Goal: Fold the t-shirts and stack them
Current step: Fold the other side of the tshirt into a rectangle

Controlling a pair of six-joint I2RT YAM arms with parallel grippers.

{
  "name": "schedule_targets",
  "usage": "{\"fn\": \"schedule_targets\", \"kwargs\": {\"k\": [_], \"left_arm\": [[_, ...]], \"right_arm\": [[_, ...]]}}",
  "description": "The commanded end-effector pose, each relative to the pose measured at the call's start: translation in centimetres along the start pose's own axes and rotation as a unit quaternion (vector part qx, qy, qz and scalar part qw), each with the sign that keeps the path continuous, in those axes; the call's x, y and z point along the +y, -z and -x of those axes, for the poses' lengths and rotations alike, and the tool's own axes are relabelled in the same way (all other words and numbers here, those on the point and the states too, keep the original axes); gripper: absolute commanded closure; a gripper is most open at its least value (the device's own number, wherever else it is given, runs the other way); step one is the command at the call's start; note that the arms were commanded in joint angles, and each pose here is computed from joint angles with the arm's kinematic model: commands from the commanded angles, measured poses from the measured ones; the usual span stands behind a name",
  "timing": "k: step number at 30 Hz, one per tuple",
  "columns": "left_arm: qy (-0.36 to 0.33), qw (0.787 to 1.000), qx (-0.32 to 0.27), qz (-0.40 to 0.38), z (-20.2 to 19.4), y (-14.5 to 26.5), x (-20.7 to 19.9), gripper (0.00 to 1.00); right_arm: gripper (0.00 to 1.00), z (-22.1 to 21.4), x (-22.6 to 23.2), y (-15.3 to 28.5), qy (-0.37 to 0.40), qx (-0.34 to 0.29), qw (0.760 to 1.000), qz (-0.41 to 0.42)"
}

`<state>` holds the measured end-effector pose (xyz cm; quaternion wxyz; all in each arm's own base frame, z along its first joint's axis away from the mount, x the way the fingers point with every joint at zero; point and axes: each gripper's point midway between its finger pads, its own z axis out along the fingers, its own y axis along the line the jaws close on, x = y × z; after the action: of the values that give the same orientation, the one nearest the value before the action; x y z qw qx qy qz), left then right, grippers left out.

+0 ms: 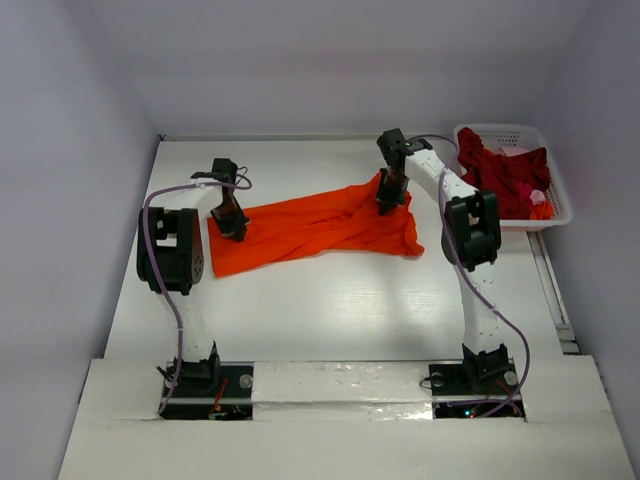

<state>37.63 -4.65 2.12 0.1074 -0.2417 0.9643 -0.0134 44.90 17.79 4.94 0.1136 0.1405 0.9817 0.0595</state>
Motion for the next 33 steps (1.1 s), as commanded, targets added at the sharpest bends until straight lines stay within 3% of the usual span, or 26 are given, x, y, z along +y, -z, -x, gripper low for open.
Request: {"fn": "schedule_targets", "kwargs": {"k": [1,23,33], "left_arm": [[-0.008,1.000,0.012,0.010,-1.7,1.5,1.1,1.00],[-0.010,1.000,0.030,-0.005,-3.6,2.4,1.5,1.00],[-0.016,0.999,0.046,-0.009,-6.3,2.7,2.1,1.00]], "right_arm": [[1.00,0.6,0.7,0.4,-0.016,0.009,1.000,0.022],[1.00,0.9,1.5,-0.5,-0.025,0.033,0.998,0.038],[1.00,1.4,1.2,-1.1,-0.027,0.037,0.998,0.032]]}}
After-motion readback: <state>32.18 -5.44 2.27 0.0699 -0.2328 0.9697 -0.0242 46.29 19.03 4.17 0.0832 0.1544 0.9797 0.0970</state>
